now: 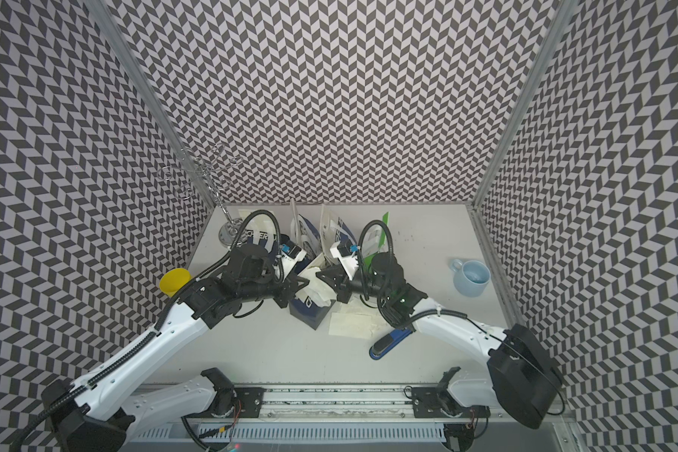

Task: Staple the receipts to the bags
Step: Hold the receipt from the takeout bag, then adjust the stapler at the center of the board.

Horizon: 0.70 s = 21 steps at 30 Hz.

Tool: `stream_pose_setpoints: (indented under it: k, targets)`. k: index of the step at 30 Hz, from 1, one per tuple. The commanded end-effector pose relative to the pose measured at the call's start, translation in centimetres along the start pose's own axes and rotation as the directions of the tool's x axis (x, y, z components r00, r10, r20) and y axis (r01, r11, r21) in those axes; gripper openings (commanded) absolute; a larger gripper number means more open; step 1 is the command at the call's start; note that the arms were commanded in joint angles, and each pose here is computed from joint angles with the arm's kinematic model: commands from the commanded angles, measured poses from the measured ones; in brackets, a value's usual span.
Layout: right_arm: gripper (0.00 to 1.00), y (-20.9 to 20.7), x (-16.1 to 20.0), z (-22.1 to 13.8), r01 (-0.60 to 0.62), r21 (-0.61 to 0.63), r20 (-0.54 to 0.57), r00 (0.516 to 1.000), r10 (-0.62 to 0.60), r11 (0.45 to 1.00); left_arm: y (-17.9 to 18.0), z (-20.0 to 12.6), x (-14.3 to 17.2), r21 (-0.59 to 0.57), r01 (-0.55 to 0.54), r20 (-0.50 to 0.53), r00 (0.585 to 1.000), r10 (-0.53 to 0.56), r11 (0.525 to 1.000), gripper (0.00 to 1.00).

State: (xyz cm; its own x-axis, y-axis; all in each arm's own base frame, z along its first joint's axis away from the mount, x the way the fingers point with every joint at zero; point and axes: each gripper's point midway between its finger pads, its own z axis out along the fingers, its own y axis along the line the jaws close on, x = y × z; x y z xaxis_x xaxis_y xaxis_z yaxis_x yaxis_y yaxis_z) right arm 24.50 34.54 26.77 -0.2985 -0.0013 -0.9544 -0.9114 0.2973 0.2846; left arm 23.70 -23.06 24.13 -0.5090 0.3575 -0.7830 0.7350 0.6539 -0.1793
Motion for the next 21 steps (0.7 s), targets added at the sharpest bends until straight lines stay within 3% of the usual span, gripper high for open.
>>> stream_pose_setpoints:
  k: [1, 3, 6, 10, 12, 13, 18, 21]
  targets:
    - [0.08, -0.8, -2.1, 0.4, 0.023, 0.058, 0.071, 0.997, -0.027, 0.998, 0.2, -0.4, -0.3, -0.012, -0.011, -0.012, 1.0, 0.011, 1.0, 0.0]
    - [0.31, -2.6, -2.1, 0.0, -0.009, 0.165, 0.077, 0.997, -0.004, 0.986, 1.0, -0.5, -0.6, -0.061, -0.008, -0.011, 1.0, 0.007, 0.998, 0.0]
    - [0.52, -6.4, -1.9, -1.8, -0.091, 0.398, 0.092, 0.994, 0.059, 0.913, 2.1, -0.4, -0.7, -0.119, -0.012, -0.025, 1.0, 0.009, 0.993, 0.0]
    - [0.61, -10.2, 0.2, -6.0, -0.176, 0.663, 0.084, 0.983, 0.161, 0.728, 2.8, 0.1, -0.3, -0.173, -0.023, -0.066, 0.998, 0.012, 0.985, 0.0]
    - [0.67, -11.8, 2.6, -9.2, -0.255, 0.786, 0.112, 0.955, 0.275, 0.563, 2.9, 0.4, -0.2, -0.19, -0.022, -0.083, 0.997, 0.006, 0.982, 0.0]
    - [0.7, -12.0, 3.9, -10.2, -0.253, 0.815, 0.09, 0.944, 0.318, 0.522, 2.9, 0.5, -0.2, -0.192, -0.018, -0.086, 0.996, 0.001, 0.981, 0.0]
    - [0.77, -11.1, 10.5, -14.2, -0.143, 0.905, -0.095, 0.851, 0.517, 0.401, 2.5, 0.9, -1.2, -0.179, 0.01, -0.051, 0.999, -0.019, 0.984, 0.0]
    - [0.8, -10.3, 14.4, -16.4, -0.093, 0.94, -0.158, 0.733, 0.661, 0.327, 2.3, 0.9, -1.9, -0.171, 0.019, -0.019, 1.0, -0.023, 0.985, 0.0]
